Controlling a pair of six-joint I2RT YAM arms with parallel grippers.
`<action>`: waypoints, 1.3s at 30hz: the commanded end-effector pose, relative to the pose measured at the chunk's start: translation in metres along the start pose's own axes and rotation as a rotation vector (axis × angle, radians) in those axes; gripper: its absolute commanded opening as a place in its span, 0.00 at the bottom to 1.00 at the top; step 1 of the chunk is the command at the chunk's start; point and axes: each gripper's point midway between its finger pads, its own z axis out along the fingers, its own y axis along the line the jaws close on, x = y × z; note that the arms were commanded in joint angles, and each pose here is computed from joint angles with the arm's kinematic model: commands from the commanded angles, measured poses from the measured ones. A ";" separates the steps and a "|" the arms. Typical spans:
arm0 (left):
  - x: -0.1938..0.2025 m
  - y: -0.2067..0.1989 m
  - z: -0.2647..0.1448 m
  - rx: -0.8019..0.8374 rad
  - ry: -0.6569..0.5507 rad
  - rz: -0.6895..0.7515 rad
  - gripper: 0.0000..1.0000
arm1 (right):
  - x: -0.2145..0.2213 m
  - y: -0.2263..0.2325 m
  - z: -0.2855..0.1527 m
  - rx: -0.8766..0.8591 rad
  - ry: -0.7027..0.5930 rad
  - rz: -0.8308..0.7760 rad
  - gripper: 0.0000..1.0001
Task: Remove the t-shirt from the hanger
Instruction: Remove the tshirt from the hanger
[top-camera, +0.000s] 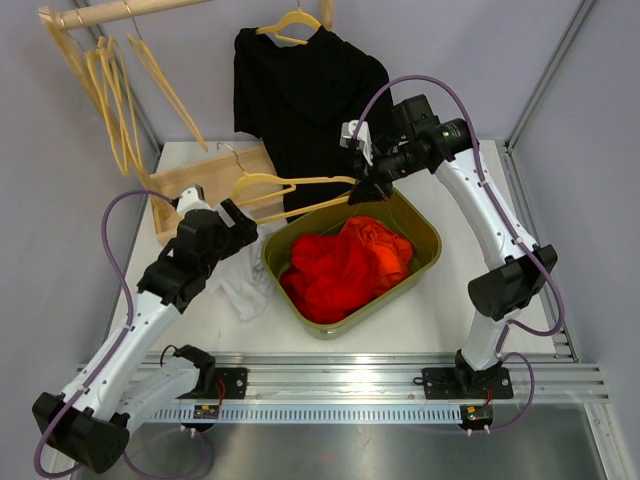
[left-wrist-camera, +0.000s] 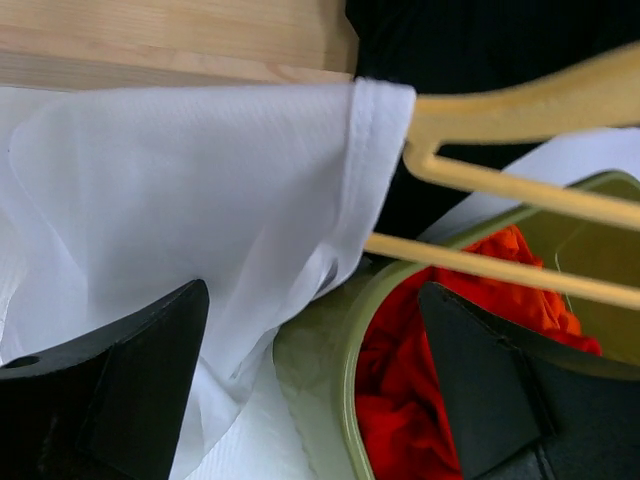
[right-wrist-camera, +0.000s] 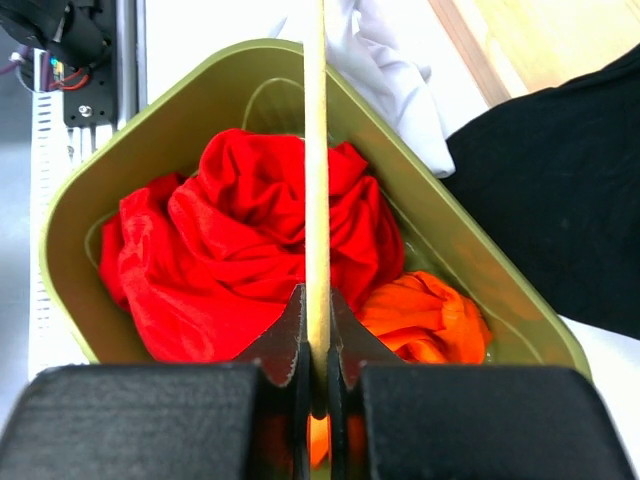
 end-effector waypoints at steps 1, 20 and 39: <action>-0.040 -0.007 0.000 -0.049 -0.131 -0.111 0.86 | -0.036 0.022 -0.017 -0.005 -0.112 -0.074 0.00; -0.068 0.045 -0.020 -0.253 -0.270 -0.047 0.00 | -0.019 0.010 -0.015 0.060 -0.062 -0.065 0.00; -0.051 0.157 -0.020 -0.511 -0.231 -0.130 0.00 | -0.029 0.018 -0.062 0.079 -0.140 -0.133 0.00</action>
